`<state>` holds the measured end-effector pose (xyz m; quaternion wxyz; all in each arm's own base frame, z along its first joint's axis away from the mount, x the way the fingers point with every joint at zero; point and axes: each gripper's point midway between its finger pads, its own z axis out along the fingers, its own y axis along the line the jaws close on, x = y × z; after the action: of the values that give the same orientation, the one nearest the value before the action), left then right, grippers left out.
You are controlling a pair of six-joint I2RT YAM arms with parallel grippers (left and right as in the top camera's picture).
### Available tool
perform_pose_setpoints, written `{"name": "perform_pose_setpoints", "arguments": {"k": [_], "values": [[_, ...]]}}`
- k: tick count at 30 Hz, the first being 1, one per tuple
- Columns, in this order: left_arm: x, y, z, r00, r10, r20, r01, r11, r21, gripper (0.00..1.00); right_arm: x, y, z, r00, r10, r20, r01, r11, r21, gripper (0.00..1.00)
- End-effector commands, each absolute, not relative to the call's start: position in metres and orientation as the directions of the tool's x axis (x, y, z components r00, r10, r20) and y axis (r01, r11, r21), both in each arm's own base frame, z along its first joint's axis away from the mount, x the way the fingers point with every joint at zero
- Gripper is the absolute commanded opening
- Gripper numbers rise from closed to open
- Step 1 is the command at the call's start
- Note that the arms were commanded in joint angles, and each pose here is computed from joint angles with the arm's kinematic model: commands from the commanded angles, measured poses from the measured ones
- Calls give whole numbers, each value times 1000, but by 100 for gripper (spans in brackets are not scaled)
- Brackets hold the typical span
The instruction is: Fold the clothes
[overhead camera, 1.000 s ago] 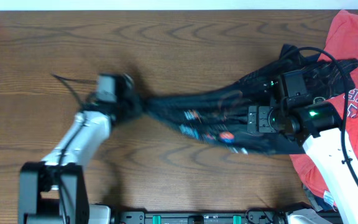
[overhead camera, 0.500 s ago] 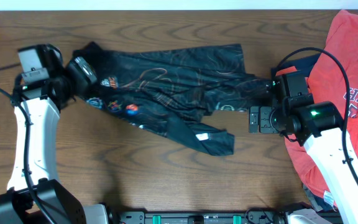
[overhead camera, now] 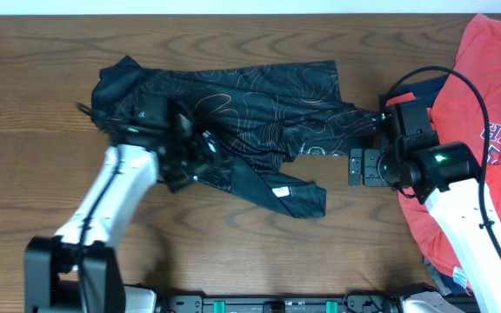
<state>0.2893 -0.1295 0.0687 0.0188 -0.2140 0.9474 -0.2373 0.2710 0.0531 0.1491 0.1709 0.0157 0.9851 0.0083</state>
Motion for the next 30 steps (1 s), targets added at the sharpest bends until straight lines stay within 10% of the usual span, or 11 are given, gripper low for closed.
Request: {"name": "perform_pose_setpoints", "arguments": {"k": [1,21,27,30], "values": [[270,-152,41,-845,-505,178,-529,735,-424,98,272,49,152,-938,53,-344,50,999,17,99],[248,-206,-24,-844,-531,79,-526,788,-319,93,269,48,151,-941,52,-334,50,999,14,99],[257,-193,-29,-852,-523,37,-508,807,-302,8,267,47,150,-945,52,-323,51,999,11,99],[253,-172,-21,-856,-516,41,-507,820,-266,6,267,47,150,-944,52,-325,51,999,11,99]]}}
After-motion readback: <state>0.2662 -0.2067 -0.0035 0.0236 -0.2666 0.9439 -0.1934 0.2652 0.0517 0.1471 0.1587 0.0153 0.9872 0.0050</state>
